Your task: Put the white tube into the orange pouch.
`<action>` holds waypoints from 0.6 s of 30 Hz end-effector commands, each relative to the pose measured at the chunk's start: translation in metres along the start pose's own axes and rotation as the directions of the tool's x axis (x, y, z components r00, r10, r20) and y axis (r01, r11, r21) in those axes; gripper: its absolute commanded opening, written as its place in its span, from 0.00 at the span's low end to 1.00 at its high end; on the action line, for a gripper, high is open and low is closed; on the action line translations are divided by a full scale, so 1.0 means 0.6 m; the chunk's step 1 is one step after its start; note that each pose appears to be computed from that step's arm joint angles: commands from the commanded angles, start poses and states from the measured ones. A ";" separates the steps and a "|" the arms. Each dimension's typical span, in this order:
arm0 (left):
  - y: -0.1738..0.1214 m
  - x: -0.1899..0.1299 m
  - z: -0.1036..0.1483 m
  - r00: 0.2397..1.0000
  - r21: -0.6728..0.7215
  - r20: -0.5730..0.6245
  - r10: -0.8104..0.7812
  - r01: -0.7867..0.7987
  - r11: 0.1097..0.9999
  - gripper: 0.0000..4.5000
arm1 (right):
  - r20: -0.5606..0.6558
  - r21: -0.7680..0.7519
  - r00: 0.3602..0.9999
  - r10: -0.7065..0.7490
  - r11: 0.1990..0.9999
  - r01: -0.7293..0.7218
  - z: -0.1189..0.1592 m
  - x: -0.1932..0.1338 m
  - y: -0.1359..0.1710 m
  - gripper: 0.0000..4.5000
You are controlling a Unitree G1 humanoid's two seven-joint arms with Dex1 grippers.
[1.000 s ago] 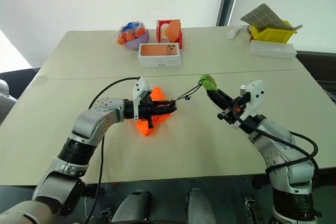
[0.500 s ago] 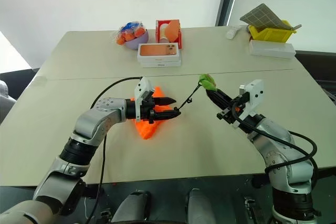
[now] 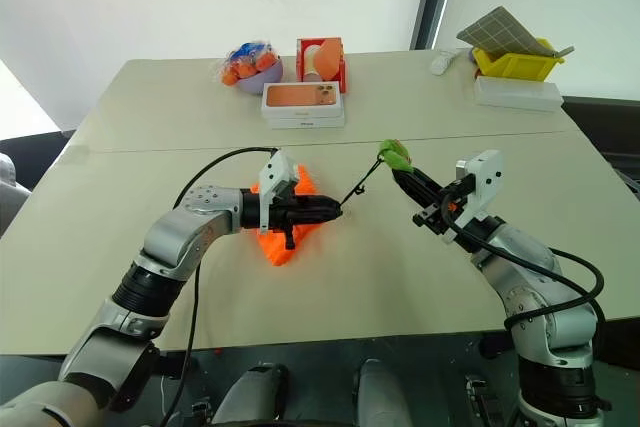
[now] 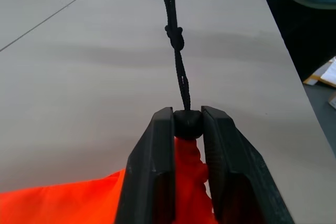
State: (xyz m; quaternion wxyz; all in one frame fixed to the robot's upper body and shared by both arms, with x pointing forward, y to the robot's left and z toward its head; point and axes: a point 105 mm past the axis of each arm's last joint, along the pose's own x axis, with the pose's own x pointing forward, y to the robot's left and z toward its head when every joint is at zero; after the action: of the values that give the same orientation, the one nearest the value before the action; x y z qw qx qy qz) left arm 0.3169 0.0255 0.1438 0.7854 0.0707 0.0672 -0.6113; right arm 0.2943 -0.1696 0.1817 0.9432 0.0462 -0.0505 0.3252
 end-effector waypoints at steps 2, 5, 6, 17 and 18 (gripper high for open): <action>-0.003 -0.001 0.017 1.000 0.065 0.010 -0.007 0.006 0.998 0.05 | 0.048 -0.034 0.999 0.013 0.999 -0.011 0.021 0.003 0.003 0.00; 0.000 -0.006 0.007 1.000 0.067 -0.009 0.006 -0.005 0.998 0.05 | 0.056 -0.051 0.998 -0.020 0.998 0.023 0.024 0.004 -0.008 0.00; 0.001 -0.010 0.001 1.000 0.071 -0.023 0.011 -0.009 0.997 0.05 | 0.057 -0.064 0.997 -0.047 0.997 0.051 0.025 0.004 -0.016 0.00; -0.002 -0.084 -0.087 0.975 0.094 -0.206 0.089 -0.071 0.993 0.05 | -0.041 -0.300 0.811 -0.584 0.781 0.548 -0.013 -0.038 -0.189 0.00; -0.003 -0.088 -0.092 0.972 0.093 -0.213 0.095 -0.076 0.993 0.05 | -0.048 -0.308 0.811 -0.584 0.780 0.544 -0.016 -0.038 -0.190 0.00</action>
State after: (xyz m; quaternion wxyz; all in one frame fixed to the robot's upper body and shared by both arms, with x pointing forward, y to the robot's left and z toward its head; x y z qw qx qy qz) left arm 0.3030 0.0765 0.1034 0.7943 0.1549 0.1138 -0.5764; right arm 0.3470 -0.2486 0.1371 0.9949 -0.0640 0.0261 0.0728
